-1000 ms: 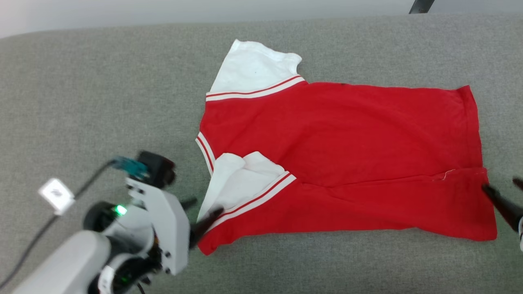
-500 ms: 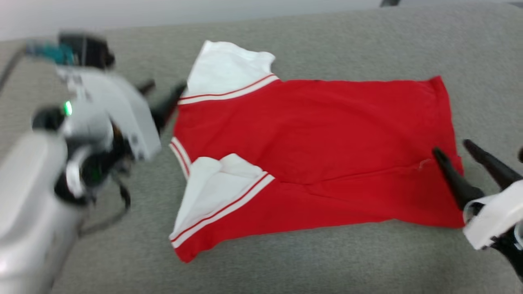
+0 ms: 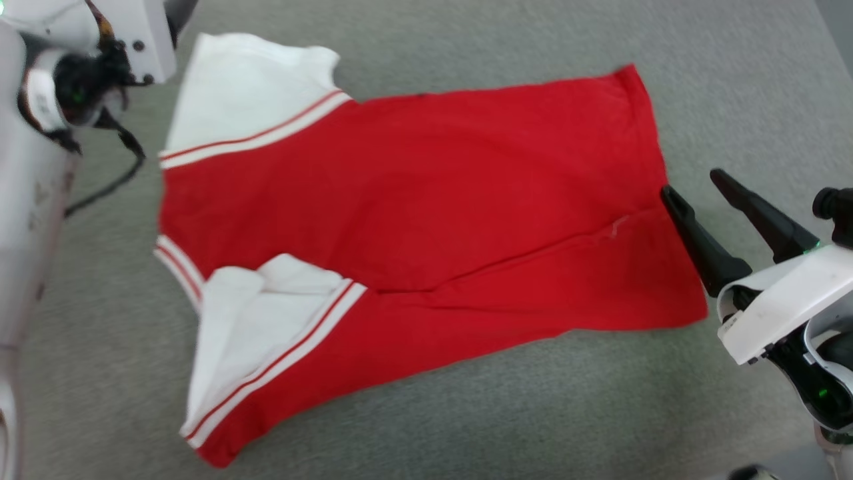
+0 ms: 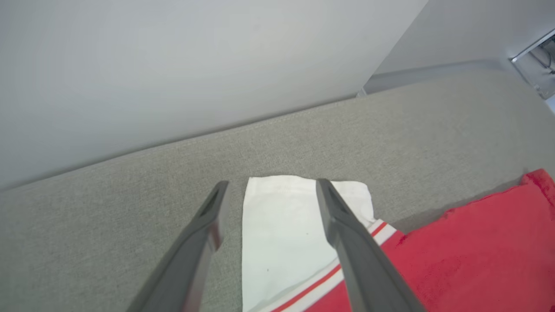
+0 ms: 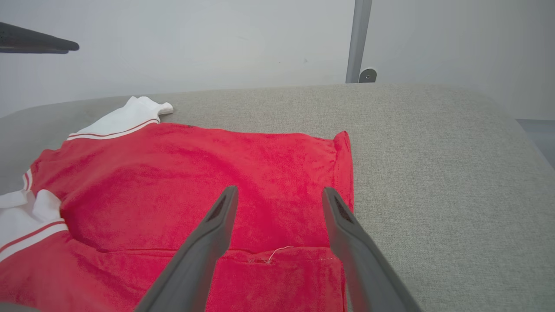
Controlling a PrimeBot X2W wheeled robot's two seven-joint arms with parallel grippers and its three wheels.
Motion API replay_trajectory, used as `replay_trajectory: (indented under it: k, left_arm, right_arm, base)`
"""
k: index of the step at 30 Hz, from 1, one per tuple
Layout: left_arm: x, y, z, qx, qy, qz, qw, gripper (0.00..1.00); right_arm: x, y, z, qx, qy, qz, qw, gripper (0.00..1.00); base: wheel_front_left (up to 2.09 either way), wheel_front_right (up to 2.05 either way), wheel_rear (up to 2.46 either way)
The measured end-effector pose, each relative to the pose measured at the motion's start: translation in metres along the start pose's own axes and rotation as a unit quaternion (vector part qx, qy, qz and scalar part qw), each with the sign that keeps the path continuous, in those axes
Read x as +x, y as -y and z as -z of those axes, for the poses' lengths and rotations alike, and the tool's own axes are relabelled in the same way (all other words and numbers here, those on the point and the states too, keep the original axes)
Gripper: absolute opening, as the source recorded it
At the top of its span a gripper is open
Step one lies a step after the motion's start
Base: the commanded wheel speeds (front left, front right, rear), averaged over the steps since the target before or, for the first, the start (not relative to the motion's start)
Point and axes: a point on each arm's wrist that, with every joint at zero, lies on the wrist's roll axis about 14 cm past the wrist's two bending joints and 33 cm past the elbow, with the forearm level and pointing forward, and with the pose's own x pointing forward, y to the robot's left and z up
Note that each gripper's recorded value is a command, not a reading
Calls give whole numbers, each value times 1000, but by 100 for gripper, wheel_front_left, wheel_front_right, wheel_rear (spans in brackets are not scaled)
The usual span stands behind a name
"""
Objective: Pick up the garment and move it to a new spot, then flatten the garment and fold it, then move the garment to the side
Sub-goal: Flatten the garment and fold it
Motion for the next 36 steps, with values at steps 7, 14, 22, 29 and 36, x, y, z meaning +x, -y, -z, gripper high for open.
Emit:
replay_trajectory:
  k: [7, 14, 22, 29, 36]
  left_arm:
    - [49, -2, 29, 38, -90, -3, 995, 100]
    - [82, -3, 57, 62, -149, 2, 987, 100]
    - [97, -18, 76, 52, -188, -17, 981, 100]
    - [91, -18, 84, 27, -227, -16, 973, 100]
    - [93, -12, 85, 10, -227, -1, 974, 0]
  right_arm:
    - [1, 15, 7, -5, -7, 20, 1000, 100]
    - [1, 28, 21, -3, -29, 38, 999, 100]
    - [2, 38, 29, -6, -41, 50, 998, 100]
    - [6, 36, 28, -8, -40, 45, 998, 100]
    - [8, 38, 25, -8, -38, 45, 998, 100]
  base:
    - [0, 0, 0]
    - [0, 0, 0]
    - [0, 0, 0]
    - [0, 0, 0]
    - [0, 0, 0]
